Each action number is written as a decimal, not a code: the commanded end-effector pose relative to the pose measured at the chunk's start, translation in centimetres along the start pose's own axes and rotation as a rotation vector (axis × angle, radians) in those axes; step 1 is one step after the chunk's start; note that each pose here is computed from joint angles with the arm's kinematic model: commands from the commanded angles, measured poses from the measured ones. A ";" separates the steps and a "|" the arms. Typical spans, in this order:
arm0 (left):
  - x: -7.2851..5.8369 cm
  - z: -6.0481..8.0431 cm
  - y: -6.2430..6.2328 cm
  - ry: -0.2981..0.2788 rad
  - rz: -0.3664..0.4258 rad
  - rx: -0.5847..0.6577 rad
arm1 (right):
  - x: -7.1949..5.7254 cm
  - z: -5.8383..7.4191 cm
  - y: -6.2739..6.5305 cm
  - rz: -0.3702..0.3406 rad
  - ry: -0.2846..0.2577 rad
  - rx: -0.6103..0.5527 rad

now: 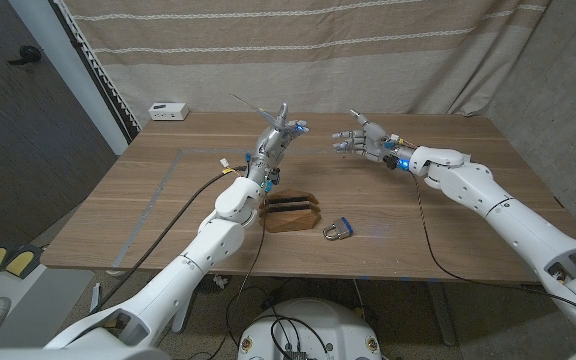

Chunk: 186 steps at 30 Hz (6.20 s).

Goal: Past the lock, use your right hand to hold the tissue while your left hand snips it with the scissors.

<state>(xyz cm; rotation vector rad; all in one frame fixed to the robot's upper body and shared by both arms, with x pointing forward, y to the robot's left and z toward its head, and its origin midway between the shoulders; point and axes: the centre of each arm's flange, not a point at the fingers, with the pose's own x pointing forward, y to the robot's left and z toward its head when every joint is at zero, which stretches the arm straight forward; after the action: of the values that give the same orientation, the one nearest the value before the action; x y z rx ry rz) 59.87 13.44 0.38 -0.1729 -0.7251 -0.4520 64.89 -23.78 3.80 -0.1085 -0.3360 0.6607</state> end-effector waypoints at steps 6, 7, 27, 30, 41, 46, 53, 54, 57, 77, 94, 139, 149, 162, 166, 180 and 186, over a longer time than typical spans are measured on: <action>-0.2 0.8 -0.4 -0.010 -0.074 0.002 | -0.7 0.0 -0.3 -0.007 -0.012 -0.003; -0.2 0.7 -0.5 -0.019 -0.062 -0.007 | -0.7 0.0 -0.3 -0.008 -0.011 -0.001; -0.8 0.4 -1.1 -0.040 -0.047 0.004 | -1.4 0.0 0.1 -0.016 -0.012 -0.008; -0.8 0.3 -1.0 -0.045 -0.035 -0.001 | -1.5 0.0 0.1 -0.018 -0.012 -0.005; -0.7 0.1 -1.3 -0.044 -0.010 -0.011 | -2.0 0.1 0.1 -0.032 -0.013 -0.009; -1.0 0.0 -1.5 -0.056 0.061 -0.028 | -2.2 0.2 0.1 -0.036 -0.015 -0.006; -1.3 -0.3 -1.3 -0.045 0.130 -0.053 | -2.3 0.4 0.1 -0.035 -0.017 -0.016; -1.3 -0.3 -1.3 -0.043 0.134 -0.053 | -2.3 0.4 0.1 -0.035 -0.017 -0.015; -1.3 -0.3 -1.2 -0.044 0.142 -0.049 | -2.2 0.6 0.1 -0.034 -0.016 -0.020; -0.7 2.1 -0.2 0.004 0.077 0.053 | -1.6 1.5 -0.3 -0.032 -0.039 -0.030; -0.3 4.5 0.5 0.065 -0.044 0.141 | -1.1 2.5 -0.8 -0.024 -0.072 -0.043; -1.9 6.2 1.3 0.083 -0.063 0.226 | -2.5 1.8 -1.4 -0.069 -0.068 -0.064; -1.7 6.3 1.4 0.099 -0.074 0.235 | -2.5 1.7 -1.5 -0.081 -0.068 -0.066; -1.4 7.6 2.0 0.125 -0.084 0.311 | -2.5 1.8 -1.7 -0.094 -0.073 -0.075; -1.3 8.4 2.4 0.150 -0.089 0.355 | -2.4 1.9 -1.8 -0.095 -0.078 -0.075; -1.4 9.5 4.1 0.279 -0.157 0.394 | -2.7 2.0 -2.1 -0.127 -0.086 -0.074; -0.6 9.1 4.1 0.304 -0.201 0.375 | -2.5 2.1 -2.3 -0.136 -0.096 -0.075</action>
<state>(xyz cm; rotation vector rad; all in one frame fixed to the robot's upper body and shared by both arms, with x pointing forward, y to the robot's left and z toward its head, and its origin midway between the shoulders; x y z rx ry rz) 55.06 19.84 6.37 0.2972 -0.5826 -0.4358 63.48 -26.98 5.43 -0.1305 -0.4447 0.5376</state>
